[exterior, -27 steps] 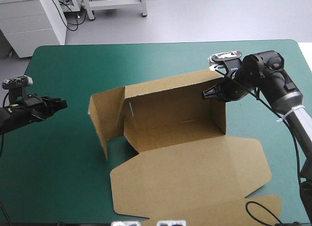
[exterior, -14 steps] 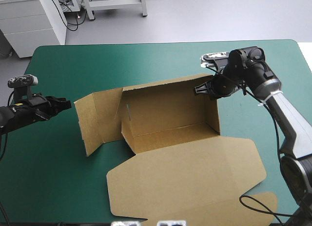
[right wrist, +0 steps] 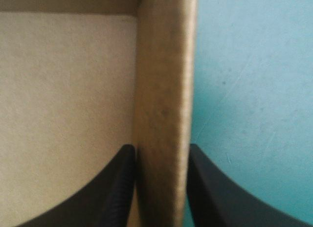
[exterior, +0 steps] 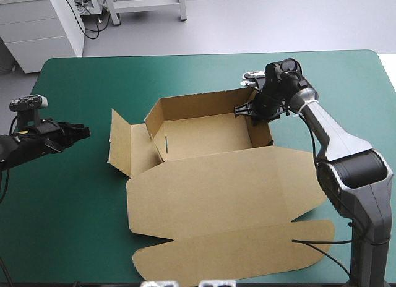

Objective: Fold the box

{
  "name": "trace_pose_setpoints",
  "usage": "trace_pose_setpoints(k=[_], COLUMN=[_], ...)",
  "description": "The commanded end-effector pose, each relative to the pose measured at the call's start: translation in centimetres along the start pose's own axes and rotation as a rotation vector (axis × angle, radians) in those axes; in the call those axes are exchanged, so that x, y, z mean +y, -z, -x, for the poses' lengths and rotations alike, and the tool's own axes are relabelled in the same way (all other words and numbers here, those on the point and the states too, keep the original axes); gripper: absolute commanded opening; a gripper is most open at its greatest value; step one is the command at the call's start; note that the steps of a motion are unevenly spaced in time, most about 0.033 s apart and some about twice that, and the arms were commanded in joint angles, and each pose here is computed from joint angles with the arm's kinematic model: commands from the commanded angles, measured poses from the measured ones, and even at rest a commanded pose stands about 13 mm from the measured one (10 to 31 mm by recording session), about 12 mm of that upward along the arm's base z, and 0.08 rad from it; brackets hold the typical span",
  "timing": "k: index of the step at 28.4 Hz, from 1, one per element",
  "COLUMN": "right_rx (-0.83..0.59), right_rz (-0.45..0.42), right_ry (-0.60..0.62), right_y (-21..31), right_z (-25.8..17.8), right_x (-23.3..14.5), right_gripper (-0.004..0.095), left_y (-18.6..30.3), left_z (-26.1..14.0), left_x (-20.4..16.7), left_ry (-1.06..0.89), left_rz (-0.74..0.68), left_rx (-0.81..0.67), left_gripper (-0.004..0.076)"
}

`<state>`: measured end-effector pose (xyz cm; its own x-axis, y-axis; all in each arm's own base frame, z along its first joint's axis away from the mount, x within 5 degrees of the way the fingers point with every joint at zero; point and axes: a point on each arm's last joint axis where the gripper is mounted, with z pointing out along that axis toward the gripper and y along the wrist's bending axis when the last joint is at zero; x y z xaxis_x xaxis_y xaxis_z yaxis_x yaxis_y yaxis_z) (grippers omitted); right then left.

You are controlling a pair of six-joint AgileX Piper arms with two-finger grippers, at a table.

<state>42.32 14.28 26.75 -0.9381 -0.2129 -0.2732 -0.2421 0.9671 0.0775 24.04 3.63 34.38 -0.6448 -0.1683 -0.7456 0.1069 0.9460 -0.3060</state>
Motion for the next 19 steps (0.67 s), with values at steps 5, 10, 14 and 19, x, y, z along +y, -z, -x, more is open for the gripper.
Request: trace_pose_setpoints(k=[5,10,14,19], right_rx=[-0.131,-0.237,-0.279,-0.282], right_rz=[0.01,0.044,0.064,0.082], right_ry=[-0.005,-0.008,-0.011,-0.014], right_y=[5.6,9.6,12.1,14.3], right_z=[0.9,0.9,-0.1,-2.5], right_x=[0.3,0.8,1.0,1.0], right_gripper=[0.0738,0.0738,0.0738,0.0738], left_y=[1.0,1.0,1.0,1.0], left_z=[1.2,1.1,1.1,1.1], left_x=[-0.7,-0.7,-0.7,-0.8], left_ry=[0.004,0.004,0.004,0.003], left_rz=[-0.011,-0.013,-0.013,-0.02], left_rx=[-0.083,-0.081,-0.08,-0.071], left_gripper=[0.0015,0.0012,0.0008,0.0008])
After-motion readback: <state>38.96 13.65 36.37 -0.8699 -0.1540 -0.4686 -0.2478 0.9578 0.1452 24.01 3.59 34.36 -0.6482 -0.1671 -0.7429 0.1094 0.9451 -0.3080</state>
